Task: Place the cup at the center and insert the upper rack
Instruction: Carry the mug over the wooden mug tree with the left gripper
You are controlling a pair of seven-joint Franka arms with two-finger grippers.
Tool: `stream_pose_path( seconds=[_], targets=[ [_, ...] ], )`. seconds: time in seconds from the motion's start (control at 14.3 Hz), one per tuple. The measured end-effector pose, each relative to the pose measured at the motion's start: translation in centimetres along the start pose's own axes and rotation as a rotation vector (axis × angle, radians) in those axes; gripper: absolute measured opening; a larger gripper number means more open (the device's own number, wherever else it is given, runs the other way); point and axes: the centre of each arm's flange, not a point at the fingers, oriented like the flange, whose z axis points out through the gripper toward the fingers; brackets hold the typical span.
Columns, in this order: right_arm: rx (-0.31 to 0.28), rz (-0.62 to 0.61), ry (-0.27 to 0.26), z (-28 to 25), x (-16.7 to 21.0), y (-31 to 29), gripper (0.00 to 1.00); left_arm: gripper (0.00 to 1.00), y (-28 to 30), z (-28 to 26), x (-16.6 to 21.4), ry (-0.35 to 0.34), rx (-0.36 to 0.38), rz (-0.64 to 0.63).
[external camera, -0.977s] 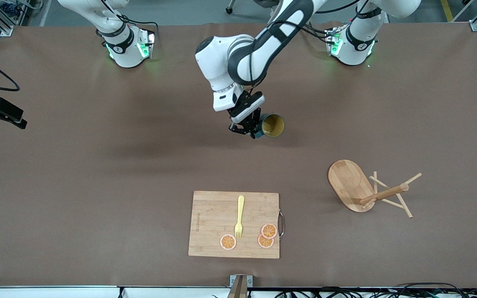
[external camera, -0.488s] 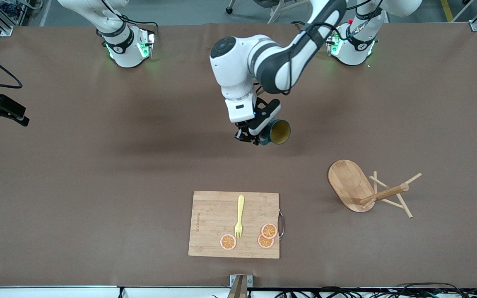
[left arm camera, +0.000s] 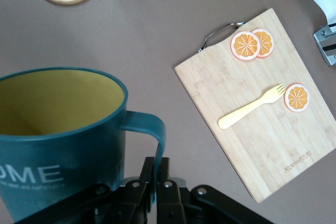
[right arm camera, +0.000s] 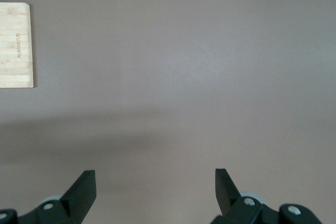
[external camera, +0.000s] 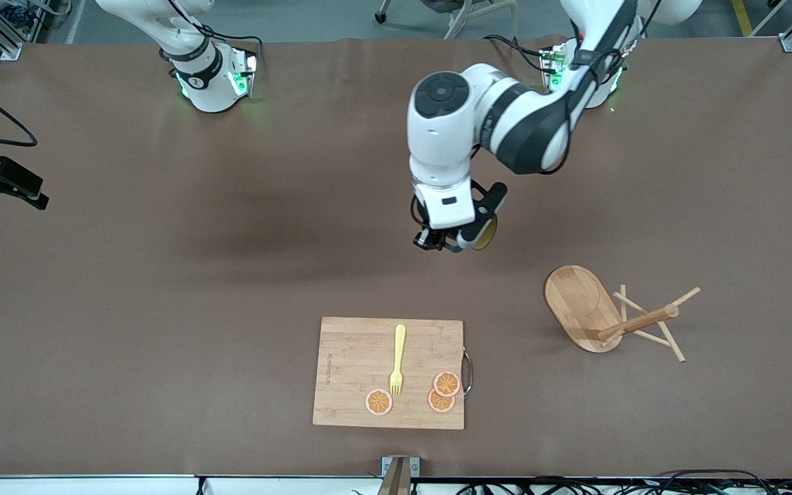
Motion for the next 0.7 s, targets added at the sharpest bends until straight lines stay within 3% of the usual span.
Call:
stream_pose_path(
  seconds=[0.35, 0.7],
  targets=[
    [0.000, 0.000, 0.008, -0.1, 0.0, 0.0, 1.00, 0.05, 0.3, -2.4, 6.8, -0.128, -0.014, -0.151],
    [-0.003, 0.003, 0.048, -0.5, 0.4, 0.2, 1.00, 0.05, 0.1, -3.5, 13.8, -0.301, -0.034, -0.260]
  ],
)
